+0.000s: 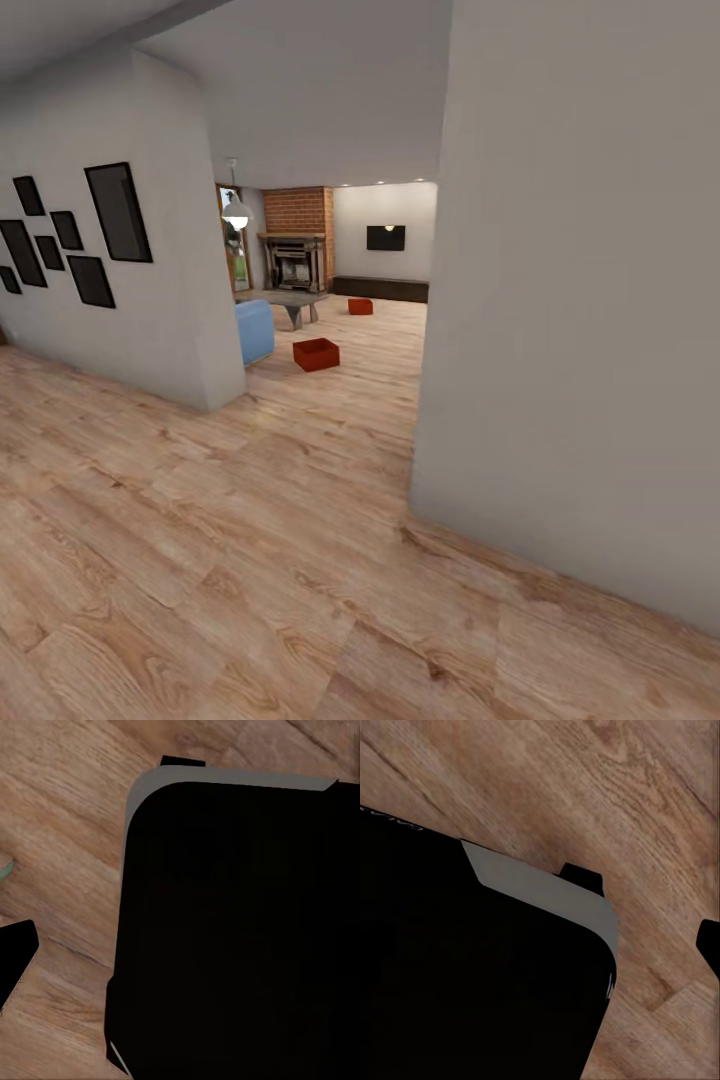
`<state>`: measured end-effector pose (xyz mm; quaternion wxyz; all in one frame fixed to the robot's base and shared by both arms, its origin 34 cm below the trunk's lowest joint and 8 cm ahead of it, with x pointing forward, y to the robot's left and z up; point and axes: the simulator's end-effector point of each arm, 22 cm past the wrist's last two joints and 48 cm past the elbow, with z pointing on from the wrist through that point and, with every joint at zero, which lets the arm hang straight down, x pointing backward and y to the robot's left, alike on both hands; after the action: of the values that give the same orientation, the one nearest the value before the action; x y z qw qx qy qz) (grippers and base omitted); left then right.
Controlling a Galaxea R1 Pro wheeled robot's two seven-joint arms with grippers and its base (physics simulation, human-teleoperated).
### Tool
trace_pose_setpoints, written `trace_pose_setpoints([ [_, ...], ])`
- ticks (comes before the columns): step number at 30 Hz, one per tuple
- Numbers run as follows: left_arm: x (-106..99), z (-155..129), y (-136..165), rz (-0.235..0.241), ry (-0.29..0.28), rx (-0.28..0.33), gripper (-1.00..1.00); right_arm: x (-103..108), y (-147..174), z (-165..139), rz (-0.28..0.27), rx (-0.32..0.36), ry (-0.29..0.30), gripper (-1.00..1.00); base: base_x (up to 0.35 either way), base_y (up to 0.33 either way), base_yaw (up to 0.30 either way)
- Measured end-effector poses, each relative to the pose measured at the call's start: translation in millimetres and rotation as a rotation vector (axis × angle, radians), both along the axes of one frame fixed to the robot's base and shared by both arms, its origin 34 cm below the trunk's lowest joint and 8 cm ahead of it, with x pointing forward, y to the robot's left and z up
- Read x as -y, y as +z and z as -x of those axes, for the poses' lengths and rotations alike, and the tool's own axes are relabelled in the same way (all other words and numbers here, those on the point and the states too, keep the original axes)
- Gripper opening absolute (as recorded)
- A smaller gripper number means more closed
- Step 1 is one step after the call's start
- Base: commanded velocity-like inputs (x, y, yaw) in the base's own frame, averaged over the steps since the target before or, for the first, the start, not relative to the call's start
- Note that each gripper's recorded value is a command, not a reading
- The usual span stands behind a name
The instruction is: Move the two storage containers from the living room to the garage. In the garage, place one container on the floor and stack the other container on top of it (either order is fine).
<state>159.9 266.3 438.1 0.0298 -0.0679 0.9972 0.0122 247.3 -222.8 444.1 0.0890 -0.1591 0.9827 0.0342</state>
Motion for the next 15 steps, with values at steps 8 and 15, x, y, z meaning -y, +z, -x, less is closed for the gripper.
trace_pose_setpoints([
  [8,-0.1,0.0,0.0,0.0,0.0,0.0,1.0,1.3,0.0,-0.1,0.002,0.0,-0.001,1.0,0.32,0.0,0.001],
  [15,-0.1,-0.2,0.0,0.0,0.0,0.0,1.0,-0.7,0.0,-0.1,-0.001,0.0,0.0,1.0,0.32,0.0,0.005],
])
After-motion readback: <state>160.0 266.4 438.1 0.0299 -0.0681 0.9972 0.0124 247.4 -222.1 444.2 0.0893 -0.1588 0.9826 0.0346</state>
